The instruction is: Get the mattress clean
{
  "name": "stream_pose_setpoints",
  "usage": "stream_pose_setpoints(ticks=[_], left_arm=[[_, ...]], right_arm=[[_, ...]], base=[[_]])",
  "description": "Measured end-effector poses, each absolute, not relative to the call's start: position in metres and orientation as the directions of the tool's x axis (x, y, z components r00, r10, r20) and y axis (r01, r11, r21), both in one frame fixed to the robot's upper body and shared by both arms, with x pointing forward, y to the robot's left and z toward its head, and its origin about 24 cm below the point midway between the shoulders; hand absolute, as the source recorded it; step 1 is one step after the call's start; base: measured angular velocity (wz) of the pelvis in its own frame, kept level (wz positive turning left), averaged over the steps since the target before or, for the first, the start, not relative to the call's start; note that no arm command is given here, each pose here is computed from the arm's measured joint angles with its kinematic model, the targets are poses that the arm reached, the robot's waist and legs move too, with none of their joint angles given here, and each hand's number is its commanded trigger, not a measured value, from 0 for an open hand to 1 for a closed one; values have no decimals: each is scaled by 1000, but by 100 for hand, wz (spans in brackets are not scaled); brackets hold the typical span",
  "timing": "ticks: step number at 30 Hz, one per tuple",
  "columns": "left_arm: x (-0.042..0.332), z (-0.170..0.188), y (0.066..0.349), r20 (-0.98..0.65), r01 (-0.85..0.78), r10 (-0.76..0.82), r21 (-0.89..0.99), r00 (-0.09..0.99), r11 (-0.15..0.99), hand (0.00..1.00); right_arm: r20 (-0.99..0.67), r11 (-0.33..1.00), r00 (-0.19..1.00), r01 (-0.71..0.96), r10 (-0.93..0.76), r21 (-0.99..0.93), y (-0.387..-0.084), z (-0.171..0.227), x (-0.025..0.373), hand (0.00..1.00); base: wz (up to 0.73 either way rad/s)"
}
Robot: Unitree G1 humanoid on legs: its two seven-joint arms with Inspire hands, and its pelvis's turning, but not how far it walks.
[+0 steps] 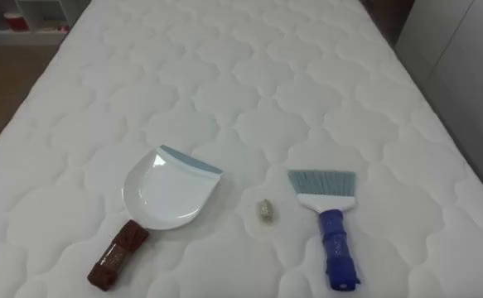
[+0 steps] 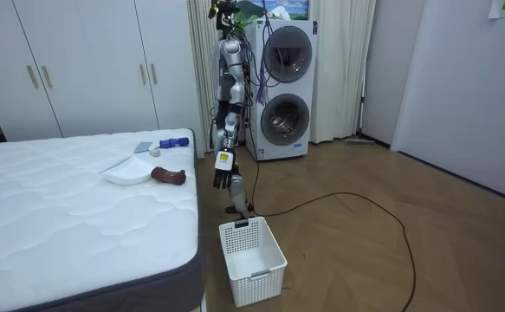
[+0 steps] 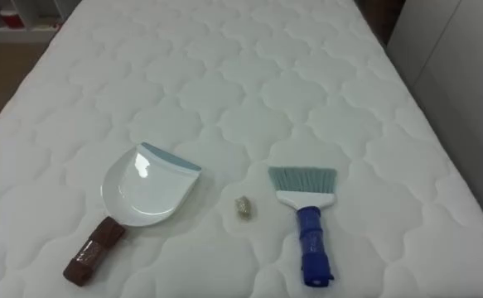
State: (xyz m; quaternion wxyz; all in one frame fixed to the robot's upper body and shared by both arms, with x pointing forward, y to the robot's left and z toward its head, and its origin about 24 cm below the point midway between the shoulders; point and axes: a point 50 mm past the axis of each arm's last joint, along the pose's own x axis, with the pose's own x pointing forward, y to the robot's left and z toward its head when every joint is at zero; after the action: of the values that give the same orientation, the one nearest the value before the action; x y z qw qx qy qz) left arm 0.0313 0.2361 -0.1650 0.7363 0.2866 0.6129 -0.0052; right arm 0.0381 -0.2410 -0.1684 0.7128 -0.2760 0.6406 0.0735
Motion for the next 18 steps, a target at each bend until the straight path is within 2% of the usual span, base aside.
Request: stream_pose_setpoints(ticks=[12, 18], left_arm=[[32, -165, 236, -904, 355, 341, 418, 259, 836, 0], [35, -163, 239, -875, 337, 391, 473, 284, 814, 0]], right_arm=[[-948, 832, 192, -455, -255, -316, -241, -168, 39, 0], [-944, 834, 205, -446, -259, -325, -241, -168, 40, 0]], base=[[1], [1]])
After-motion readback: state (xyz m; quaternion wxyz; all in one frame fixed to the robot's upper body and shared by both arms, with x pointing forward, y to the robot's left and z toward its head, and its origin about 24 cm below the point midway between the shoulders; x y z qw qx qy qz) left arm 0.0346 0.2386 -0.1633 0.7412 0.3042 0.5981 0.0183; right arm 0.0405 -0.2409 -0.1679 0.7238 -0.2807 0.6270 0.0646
